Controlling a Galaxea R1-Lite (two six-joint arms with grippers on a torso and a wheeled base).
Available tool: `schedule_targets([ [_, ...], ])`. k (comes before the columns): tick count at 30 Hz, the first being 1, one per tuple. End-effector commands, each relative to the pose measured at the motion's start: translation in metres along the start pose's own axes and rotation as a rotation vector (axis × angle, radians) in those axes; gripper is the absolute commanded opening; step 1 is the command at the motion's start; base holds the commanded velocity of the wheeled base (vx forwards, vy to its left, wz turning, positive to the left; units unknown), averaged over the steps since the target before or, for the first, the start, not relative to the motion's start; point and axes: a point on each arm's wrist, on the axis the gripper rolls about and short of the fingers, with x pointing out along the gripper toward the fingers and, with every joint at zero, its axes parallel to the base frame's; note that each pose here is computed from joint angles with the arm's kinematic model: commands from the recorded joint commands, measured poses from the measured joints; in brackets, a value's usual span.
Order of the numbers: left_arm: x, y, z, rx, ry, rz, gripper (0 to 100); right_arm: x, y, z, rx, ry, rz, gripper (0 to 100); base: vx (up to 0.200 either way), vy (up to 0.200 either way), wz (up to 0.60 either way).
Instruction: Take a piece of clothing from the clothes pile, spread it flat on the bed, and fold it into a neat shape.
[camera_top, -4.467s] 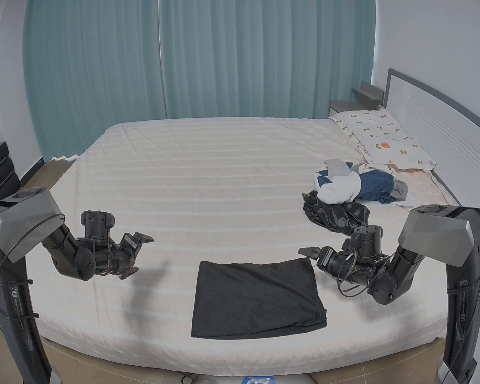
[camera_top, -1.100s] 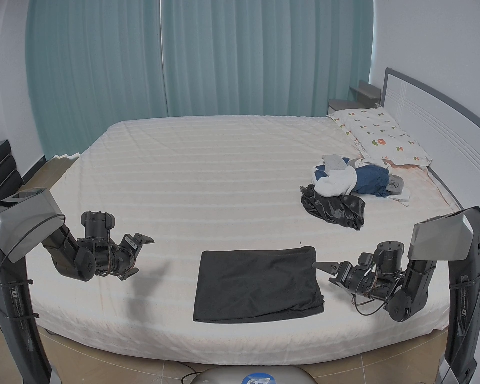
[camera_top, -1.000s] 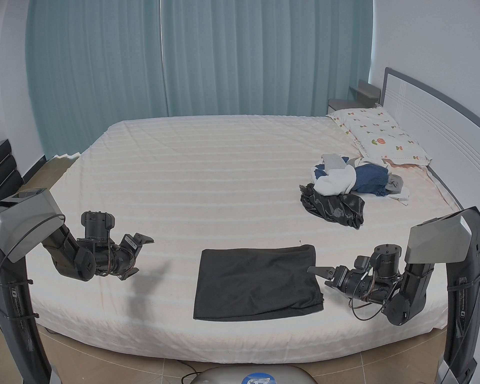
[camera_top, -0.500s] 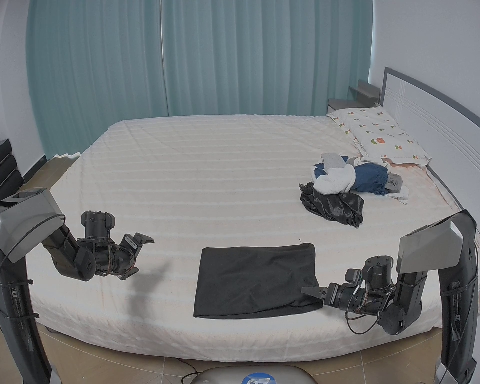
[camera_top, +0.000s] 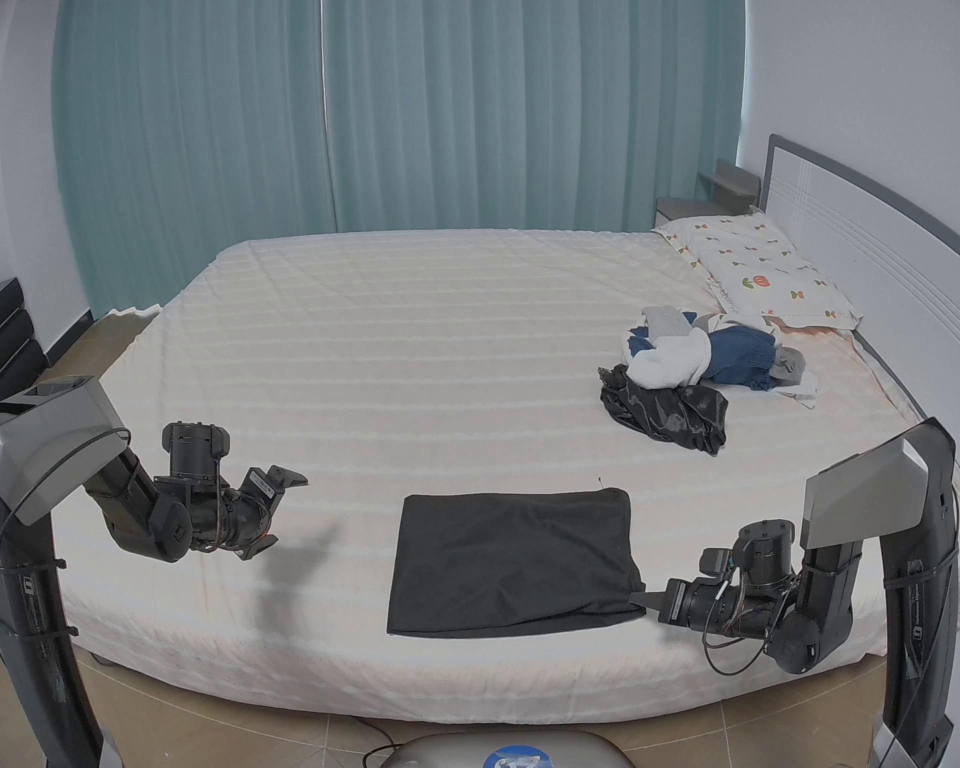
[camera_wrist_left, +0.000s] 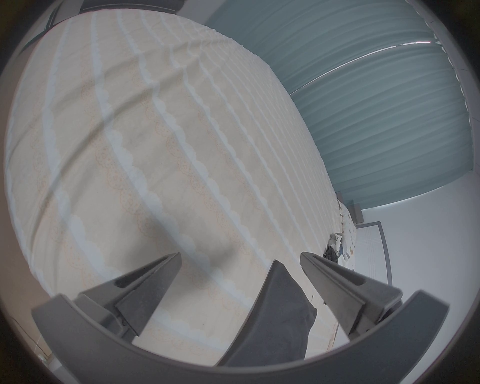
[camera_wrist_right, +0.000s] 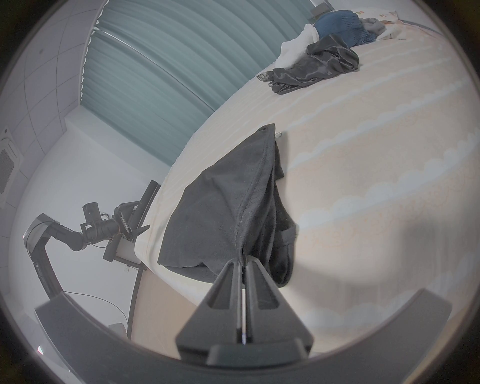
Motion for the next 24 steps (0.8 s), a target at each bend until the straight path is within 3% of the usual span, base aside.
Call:
schedule_targets([
  [1,0.0,0.0,0.0,0.0,0.0,-0.001,100,-0.003,-0.004,0.002,0.0,-0.006,-0.012,0,0.0,0.0,0.0],
  [11,0.0,0.0,0.0,0.0,0.0,-0.001,100,-0.003,-0.007,0.001,0.002,0.001,-0.024,0,0.0,0.0,0.0],
  [12,0.0,0.0,0.0,0.0,0.0,-0.001,100,-0.003,-0.007,0.001,0.002,0.001,-0.024,100,0.0,0.0,0.0],
  [18,0.0,0.0,0.0,0.0,0.0,-0.001,100,-0.003,-0.003,0.008,-0.001,-0.034,-0.005,100,0.0,0.0,0.0],
  [24,0.0,0.0,0.0,0.0,0.0,-0.001,100,-0.001,-0.012,0.031,0.056,-0.142,-0.036,100,0.0,0.0,0.0],
])
